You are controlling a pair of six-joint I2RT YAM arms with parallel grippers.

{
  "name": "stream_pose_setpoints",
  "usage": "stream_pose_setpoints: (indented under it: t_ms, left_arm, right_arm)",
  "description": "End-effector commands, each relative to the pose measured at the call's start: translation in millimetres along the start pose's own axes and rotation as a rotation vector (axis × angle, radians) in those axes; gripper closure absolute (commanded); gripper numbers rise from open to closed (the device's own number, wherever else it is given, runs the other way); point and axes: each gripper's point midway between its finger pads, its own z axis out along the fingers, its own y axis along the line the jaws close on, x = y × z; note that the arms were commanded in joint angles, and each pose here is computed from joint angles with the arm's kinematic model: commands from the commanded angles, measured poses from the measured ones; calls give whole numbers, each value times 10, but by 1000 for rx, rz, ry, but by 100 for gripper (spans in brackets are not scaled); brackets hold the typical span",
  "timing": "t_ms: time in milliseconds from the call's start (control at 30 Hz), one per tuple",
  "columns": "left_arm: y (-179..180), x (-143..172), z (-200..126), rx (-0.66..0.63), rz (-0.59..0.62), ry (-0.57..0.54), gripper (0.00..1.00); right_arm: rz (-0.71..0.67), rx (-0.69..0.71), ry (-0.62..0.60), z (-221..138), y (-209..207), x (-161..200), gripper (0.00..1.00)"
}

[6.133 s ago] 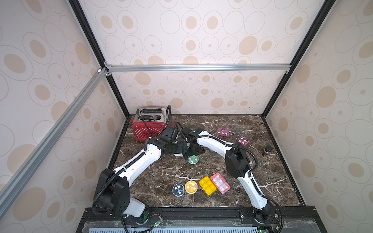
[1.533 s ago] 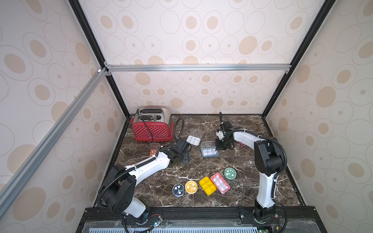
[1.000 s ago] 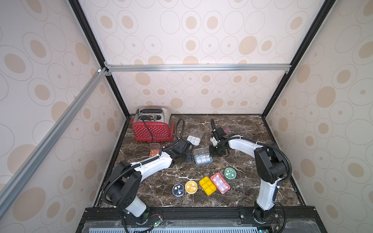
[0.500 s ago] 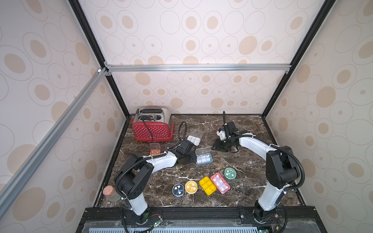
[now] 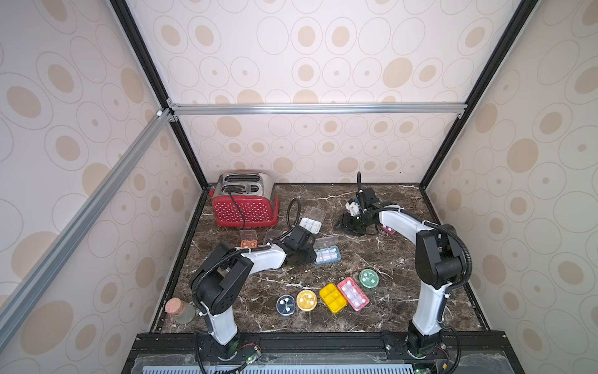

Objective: Close pillboxes
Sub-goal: Close the lid on the pillbox.

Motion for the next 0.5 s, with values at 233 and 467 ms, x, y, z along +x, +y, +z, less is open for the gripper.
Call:
stream_pose_setpoints:
  t_ms: [233, 467]
  left_arm:
    - [-76, 36, 133, 46, -55, 17, 57]
    - [-69, 63, 120, 51, -58, 25, 59]
  right_arm:
    - [4, 2, 23, 74, 30, 13, 44]
    - [-11, -7, 36, 97, 77, 63, 48]
